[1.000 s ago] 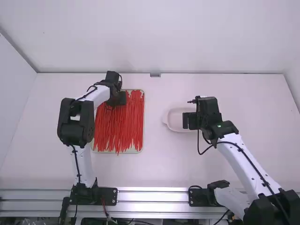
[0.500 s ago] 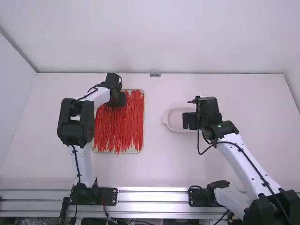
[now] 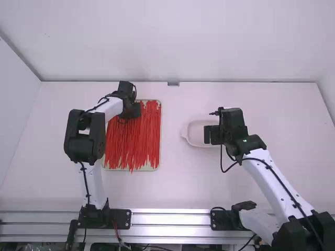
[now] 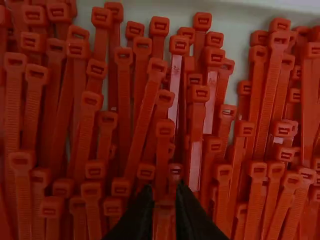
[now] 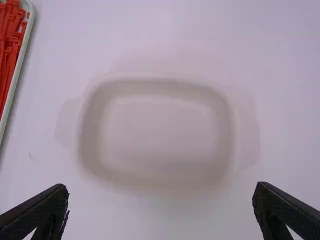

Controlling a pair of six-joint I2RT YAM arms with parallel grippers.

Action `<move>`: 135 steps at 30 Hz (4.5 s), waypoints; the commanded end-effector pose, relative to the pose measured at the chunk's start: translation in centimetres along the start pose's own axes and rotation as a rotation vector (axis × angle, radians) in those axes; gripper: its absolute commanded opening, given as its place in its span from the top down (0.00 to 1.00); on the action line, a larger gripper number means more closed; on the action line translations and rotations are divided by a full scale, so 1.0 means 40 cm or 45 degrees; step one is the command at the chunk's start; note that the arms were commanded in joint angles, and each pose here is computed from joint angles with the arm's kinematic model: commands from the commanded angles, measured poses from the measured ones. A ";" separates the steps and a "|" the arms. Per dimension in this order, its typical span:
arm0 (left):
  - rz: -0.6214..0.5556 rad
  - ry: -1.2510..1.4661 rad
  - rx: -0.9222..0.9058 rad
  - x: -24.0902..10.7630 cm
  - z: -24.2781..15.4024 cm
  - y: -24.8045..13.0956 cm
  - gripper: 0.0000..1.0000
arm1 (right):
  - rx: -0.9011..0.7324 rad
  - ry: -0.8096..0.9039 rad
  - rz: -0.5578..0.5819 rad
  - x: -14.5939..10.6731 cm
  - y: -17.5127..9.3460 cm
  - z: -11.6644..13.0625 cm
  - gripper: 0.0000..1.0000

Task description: Fasten the cable tie

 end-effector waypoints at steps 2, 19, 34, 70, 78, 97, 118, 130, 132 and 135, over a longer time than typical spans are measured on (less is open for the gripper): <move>0.036 0.009 -0.001 -0.020 -0.012 0.017 0.89 | 0.005 0.002 -0.026 0.022 -0.009 0.008 0.02; 0.041 0.001 0.002 -0.022 -0.005 0.017 0.85 | 0.004 0.001 -0.025 0.022 -0.009 0.007 0.02; 0.043 -0.001 0.002 -0.033 -0.004 0.026 0.85 | 0.005 0.001 -0.024 0.022 -0.009 0.007 0.02; -0.072 -0.029 0.006 0.122 -0.014 -0.150 0.99 | 0.019 -0.017 -0.023 0.018 -0.010 0.020 0.02; -0.230 -0.017 0.003 0.168 -0.027 -0.336 0.98 | 0.026 -0.020 -0.037 0.022 -0.010 0.024 0.02; -0.525 0.078 0.156 0.072 -0.111 -0.716 0.99 | 0.028 -0.019 -0.039 0.023 -0.010 0.024 0.02; -0.879 0.022 0.003 -0.186 -0.099 -0.738 0.99 | 0.530 -0.128 0.018 0.021 -0.033 0.126 0.02; -1.025 -0.019 -0.304 -0.204 -0.146 -0.619 0.98 | 0.859 -0.408 -0.032 -0.002 -0.077 0.252 0.02; -1.037 -0.007 -0.344 -0.205 -0.161 -0.612 0.98 | 0.891 -0.459 -0.062 -0.004 -0.085 0.275 0.02; -1.058 0.051 -0.422 -0.206 -0.187 -0.607 0.98 | 0.938 -0.495 -0.119 0.003 -0.098 0.303 0.02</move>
Point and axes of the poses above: each hand's point on the last joint's axis, 136 mm out from that joint toward the fingers, its own y axis out along the fingers, its own z axis along the line the jaws close on, x = y × z, the point moved 7 cm from there along -y, back along the fingers, and after that the axes turned 12 degrees about y, right-handed, at the moved point
